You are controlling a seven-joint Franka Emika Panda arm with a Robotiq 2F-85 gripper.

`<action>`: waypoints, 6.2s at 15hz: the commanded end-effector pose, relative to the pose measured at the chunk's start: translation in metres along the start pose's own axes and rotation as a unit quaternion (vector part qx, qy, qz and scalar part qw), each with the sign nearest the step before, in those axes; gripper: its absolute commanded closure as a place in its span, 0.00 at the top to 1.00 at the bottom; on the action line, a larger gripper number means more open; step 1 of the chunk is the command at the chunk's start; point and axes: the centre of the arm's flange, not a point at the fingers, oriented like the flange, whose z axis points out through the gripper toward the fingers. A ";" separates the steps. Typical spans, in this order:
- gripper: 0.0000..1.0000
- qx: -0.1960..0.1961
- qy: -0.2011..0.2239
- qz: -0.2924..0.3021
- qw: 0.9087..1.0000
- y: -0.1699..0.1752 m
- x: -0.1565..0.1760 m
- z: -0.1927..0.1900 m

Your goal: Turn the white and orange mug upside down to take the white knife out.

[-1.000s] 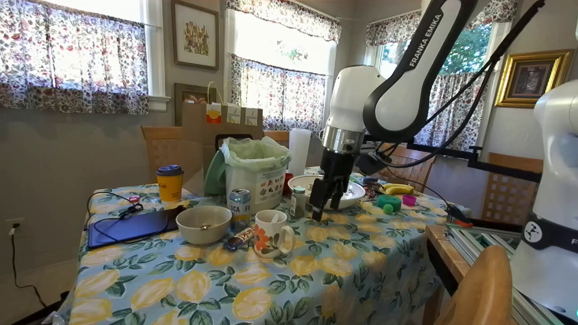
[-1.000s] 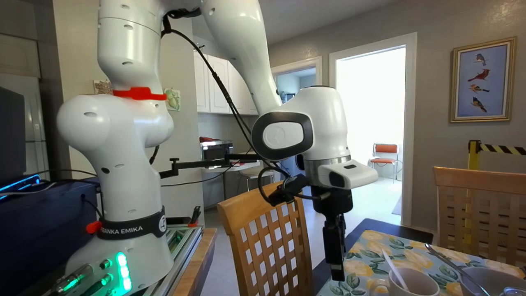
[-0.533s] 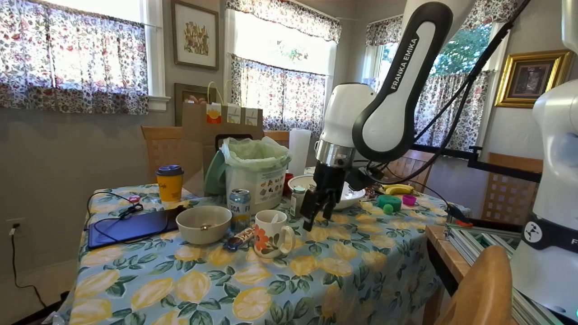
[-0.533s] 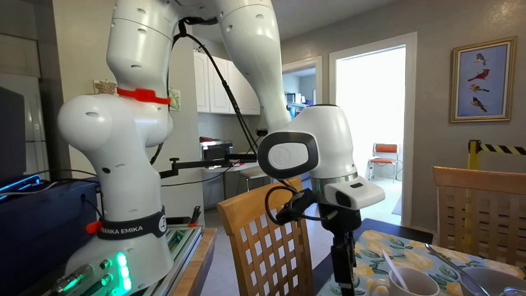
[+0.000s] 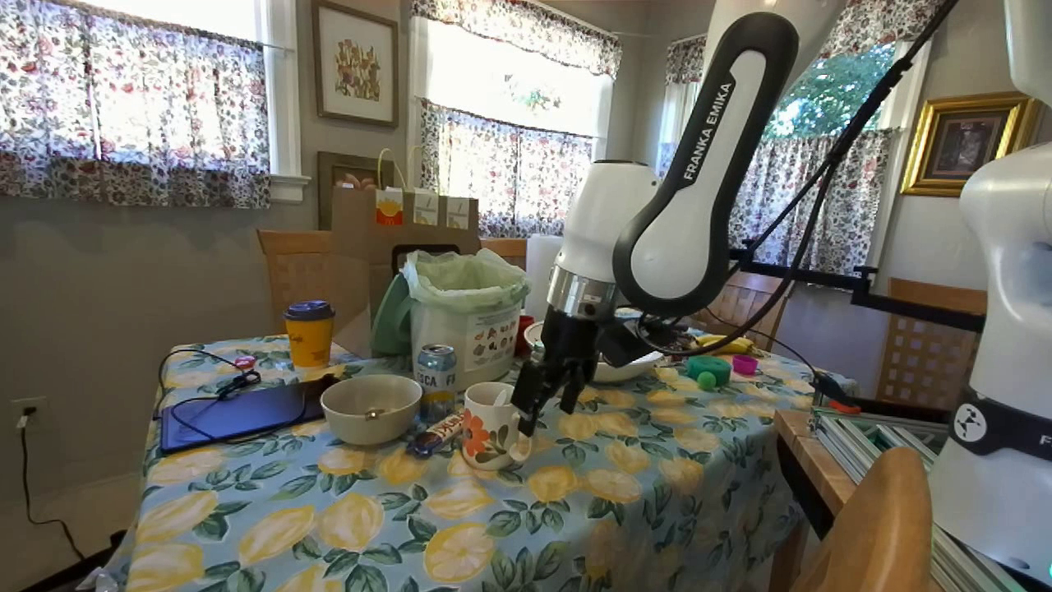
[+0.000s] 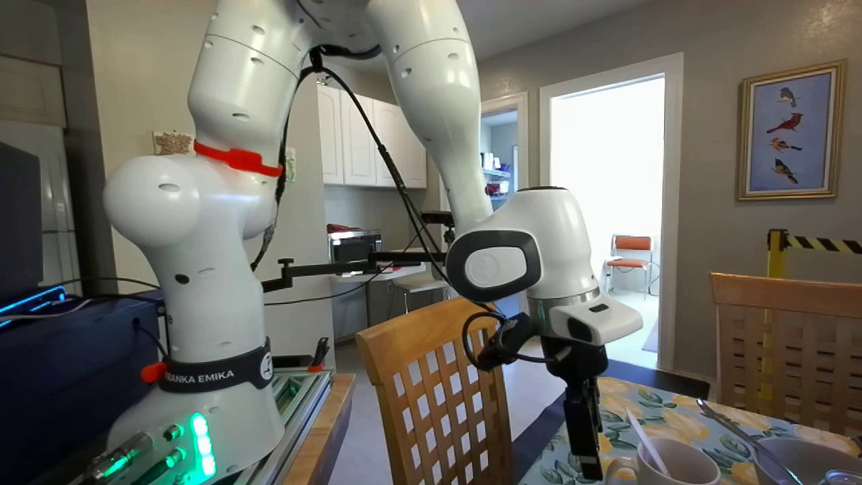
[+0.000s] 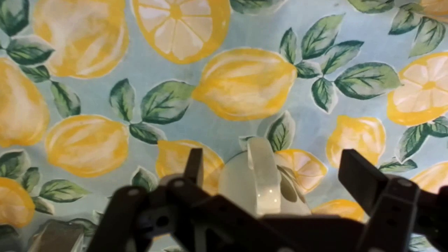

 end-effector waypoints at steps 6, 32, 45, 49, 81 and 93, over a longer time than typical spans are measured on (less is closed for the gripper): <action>0.74 -0.032 0.018 0.023 0.999 -0.006 0.023 0.026; 0.05 -0.180 0.092 0.078 0.976 0.012 0.026 -0.008; 0.05 -0.335 0.128 0.072 0.931 0.003 0.017 -0.019; 0.05 -0.357 0.148 0.072 0.920 0.002 0.019 -0.028; 0.05 -0.419 0.282 0.052 0.861 -0.032 0.009 -0.054; 0.21 -0.424 0.276 0.040 0.862 -0.039 0.009 -0.042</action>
